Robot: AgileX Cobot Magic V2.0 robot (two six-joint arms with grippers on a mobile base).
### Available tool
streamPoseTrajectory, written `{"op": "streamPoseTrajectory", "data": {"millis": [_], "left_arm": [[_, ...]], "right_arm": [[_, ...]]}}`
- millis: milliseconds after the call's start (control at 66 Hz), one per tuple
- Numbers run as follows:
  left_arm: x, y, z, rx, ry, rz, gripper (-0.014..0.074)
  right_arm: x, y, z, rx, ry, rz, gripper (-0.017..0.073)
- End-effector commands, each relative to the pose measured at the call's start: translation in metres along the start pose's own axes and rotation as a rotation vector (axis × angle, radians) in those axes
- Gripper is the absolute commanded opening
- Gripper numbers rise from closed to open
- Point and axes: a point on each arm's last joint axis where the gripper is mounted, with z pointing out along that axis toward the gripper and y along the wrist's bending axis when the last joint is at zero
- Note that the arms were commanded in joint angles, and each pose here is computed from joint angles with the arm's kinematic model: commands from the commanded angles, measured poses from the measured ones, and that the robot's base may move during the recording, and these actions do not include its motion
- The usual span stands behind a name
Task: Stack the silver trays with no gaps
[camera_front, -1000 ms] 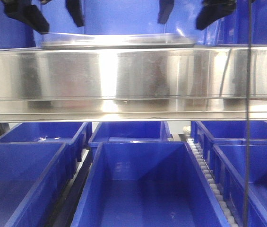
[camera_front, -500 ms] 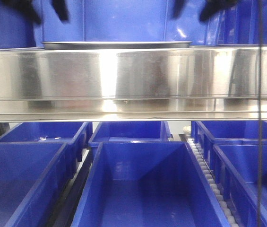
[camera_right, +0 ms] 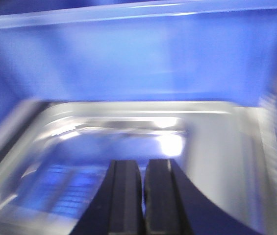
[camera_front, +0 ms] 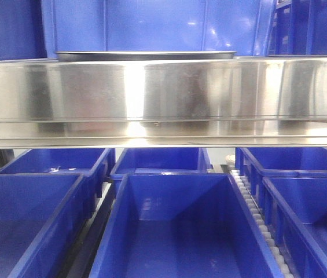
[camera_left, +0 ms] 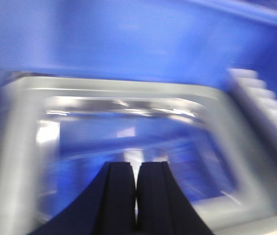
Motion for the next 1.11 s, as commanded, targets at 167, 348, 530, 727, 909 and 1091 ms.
{"op": "streamPoseTrajectory", "data": {"millis": [167,348,530,727,909,1091], "left_arm": [[0.045,0.003,-0.044,0.291,-0.222,0.028,0.0004],[0.077,0.023,-0.078,0.288,-0.254,0.115,0.0004],[0.096,0.037,-0.107,0.3,-0.321,0.159,0.0004],[0.1,0.046,-0.134,0.318,-0.409,0.148,0.0004],[0.099,0.048,-0.148,0.33,-0.461,0.142,0.0004],[0.099,0.048,-0.149,0.331,-0.463,0.141,0.0004]], "right_arm": [[0.04,-0.013,-0.048,-0.197,-0.174,-0.113,-0.0019],[0.078,-0.03,-0.075,-0.249,-0.213,-0.114,-0.0019],[0.098,-0.043,-0.101,-0.282,-0.283,-0.108,-0.0017],[0.098,-0.047,-0.119,-0.301,-0.347,-0.1,-0.0017],[0.096,-0.046,-0.123,-0.316,-0.371,-0.099,-0.0017],[0.096,-0.046,-0.123,-0.316,-0.371,-0.099,-0.0017]]}}
